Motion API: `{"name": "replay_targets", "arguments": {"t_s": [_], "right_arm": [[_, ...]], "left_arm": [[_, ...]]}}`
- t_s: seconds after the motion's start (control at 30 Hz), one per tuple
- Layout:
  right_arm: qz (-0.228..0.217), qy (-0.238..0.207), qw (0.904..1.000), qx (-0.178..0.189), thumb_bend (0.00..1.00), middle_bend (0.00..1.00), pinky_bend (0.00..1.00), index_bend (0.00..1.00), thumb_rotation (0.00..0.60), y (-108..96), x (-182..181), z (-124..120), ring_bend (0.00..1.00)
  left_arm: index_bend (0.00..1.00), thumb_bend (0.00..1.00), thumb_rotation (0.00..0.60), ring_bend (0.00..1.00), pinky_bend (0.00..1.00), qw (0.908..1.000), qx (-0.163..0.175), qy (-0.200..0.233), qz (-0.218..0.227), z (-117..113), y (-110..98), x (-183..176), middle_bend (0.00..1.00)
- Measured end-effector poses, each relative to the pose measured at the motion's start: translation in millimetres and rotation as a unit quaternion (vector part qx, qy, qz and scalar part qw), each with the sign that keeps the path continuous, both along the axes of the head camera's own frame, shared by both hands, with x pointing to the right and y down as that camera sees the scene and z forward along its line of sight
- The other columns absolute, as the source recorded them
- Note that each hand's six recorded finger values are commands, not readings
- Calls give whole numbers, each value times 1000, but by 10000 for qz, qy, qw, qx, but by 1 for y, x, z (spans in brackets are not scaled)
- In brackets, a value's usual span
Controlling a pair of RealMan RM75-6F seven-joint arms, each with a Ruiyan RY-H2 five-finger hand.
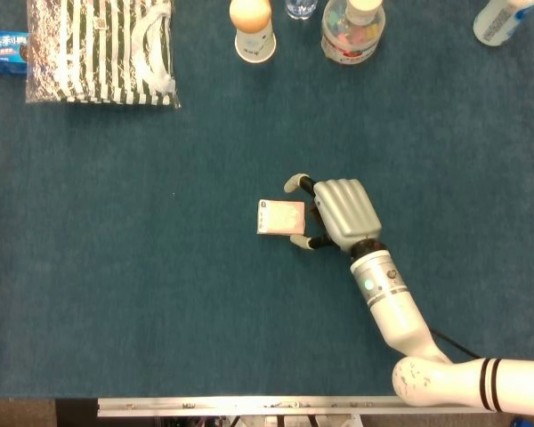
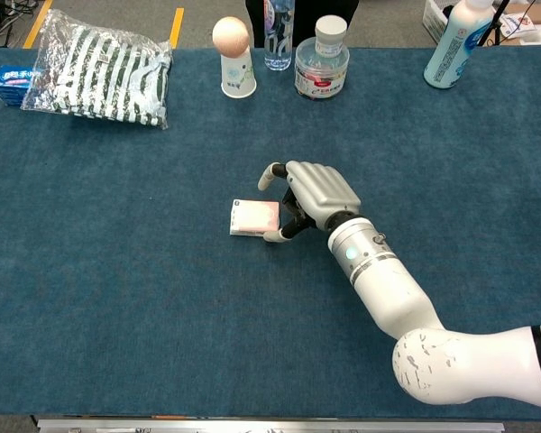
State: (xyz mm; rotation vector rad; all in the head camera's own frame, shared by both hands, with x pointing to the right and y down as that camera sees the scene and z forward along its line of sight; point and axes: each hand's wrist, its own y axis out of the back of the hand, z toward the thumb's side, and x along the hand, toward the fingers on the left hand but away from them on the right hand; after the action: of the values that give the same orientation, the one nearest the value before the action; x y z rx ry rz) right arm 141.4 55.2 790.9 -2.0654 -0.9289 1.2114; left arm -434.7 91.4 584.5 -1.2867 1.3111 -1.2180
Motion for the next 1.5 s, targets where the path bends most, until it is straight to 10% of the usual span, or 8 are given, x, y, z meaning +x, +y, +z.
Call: {"name": "replay_targets", "arguments": {"t_s": [0.57, 1.5], "right_arm": [[83, 12, 10000, -33, 89, 1000, 1000, 619, 600, -1, 0, 2, 1000], [190, 23, 9998, -21, 0, 1000, 1000, 384, 600, -10, 11, 4, 1000]], "left_arm": [[614, 5, 600, 389, 496, 10000, 4, 8, -7, -1, 0, -1, 580], [614, 5, 600, 389, 496, 10000, -3, 20, 7, -1, 0, 0, 580]]}}
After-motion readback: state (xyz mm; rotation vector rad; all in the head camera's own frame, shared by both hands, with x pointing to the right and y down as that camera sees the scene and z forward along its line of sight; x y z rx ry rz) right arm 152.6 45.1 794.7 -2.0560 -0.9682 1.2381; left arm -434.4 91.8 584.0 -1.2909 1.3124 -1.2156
